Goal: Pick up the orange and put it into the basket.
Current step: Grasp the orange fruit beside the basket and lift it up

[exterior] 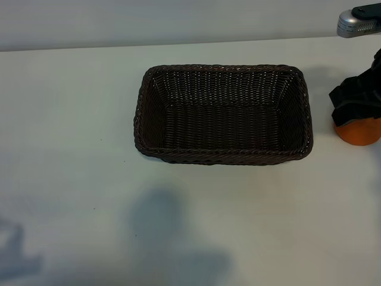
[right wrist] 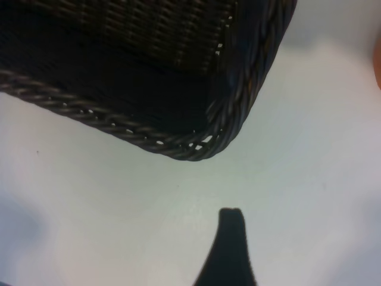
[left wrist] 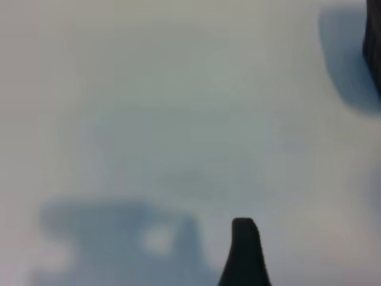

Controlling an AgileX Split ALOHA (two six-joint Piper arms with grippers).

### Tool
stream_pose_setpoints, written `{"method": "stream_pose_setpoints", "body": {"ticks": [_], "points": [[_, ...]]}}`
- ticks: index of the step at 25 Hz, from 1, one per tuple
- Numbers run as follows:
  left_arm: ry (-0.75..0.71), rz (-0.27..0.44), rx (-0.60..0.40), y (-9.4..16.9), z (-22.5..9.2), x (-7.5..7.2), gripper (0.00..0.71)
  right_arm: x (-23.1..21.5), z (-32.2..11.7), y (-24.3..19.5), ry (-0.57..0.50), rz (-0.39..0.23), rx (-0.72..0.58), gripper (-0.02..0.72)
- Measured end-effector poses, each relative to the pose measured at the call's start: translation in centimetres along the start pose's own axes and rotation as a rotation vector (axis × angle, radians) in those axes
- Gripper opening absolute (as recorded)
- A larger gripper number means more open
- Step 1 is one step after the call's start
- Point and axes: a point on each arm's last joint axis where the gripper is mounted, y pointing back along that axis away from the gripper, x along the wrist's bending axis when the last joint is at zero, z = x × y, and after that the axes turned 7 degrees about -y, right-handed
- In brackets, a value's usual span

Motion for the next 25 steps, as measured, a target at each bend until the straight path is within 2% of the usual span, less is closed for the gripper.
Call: {"method": "stream_pose_setpoints", "body": {"ticks": [6, 9, 18, 21, 25], "points": [[0.102, 0.121, 0.067, 0.1, -0.7, 1.1, 0.552, 0.0, 0.0, 0.0, 0.0, 0.0, 0.0, 0.589], [0.117, 0.134, 0.085, -0.4, -1.0, 1.2, 0.552, 0.0, 0.0, 0.0, 0.0, 0.0, 0.0, 0.589], [0.115, 0.128, 0.09, -0.9, -1.3, 1.2, 0.552, 0.0, 0.0, 0.0, 0.0, 0.0, 0.0, 0.589], [0.082, 0.093, 0.06, -0.6, -1.5, 1.1, 0.552, 0.0, 0.0, 0.0, 0.0, 0.0, -0.001, 0.589], [0.016, 0.018, -0.033, 0.3, -2.2, 1.1, 0.552, 0.0, 0.0, 0.0, 0.0, -0.005, -0.005, 0.589]]}}
